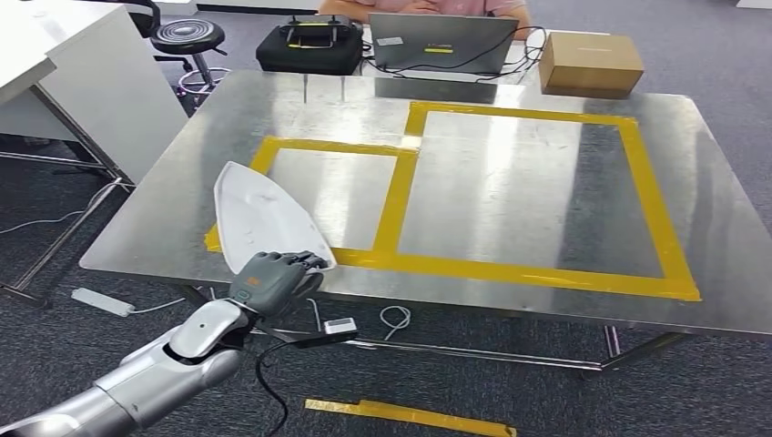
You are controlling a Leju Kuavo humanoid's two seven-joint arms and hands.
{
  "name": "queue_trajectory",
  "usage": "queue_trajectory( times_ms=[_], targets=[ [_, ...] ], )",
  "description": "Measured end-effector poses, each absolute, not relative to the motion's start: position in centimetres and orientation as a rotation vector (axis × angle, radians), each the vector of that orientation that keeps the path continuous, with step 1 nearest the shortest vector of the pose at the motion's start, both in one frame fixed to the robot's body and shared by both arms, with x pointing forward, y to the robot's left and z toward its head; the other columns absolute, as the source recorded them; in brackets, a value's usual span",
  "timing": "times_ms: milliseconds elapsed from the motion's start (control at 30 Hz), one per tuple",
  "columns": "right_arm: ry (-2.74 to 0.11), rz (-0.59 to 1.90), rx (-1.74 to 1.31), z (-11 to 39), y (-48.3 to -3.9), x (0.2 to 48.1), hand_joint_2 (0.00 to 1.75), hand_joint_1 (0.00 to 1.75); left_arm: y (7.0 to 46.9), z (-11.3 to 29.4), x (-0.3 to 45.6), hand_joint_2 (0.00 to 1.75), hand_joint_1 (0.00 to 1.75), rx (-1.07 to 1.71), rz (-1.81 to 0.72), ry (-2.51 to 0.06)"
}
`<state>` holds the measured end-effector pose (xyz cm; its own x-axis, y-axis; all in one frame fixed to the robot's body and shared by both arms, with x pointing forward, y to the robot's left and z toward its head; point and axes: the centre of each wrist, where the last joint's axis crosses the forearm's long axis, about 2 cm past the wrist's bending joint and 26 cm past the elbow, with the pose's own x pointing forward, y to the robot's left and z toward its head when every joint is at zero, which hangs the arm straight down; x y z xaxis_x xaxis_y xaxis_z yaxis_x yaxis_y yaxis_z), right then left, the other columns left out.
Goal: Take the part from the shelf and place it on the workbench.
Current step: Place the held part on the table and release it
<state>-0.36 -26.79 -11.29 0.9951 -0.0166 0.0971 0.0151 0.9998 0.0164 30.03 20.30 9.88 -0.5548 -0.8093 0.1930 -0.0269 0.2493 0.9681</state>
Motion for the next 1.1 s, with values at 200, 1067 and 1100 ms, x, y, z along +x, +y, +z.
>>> queue_trajectory(
  times_ms=[200,1067,1100],
  targets=[
    [-0.097,-0.017,0.019,-11.3,-26.7,-0.4,0.0,0.0,19.9,9.6,29.9,1.75,1.75,0.757,-1.402,-1.799],
    [-0.1,0.052,0.094,-11.3,-26.3,-0.3,0.0,0.0,17.7,9.1,29.9,1.75,1.75,0.712,-1.728,-1.904],
    [-0.1,0.051,0.095,-11.3,-26.3,-0.3,0.0,0.0,17.7,9.1,30.0,1.75,1.75,0.713,-1.728,-1.899]
  ],
)
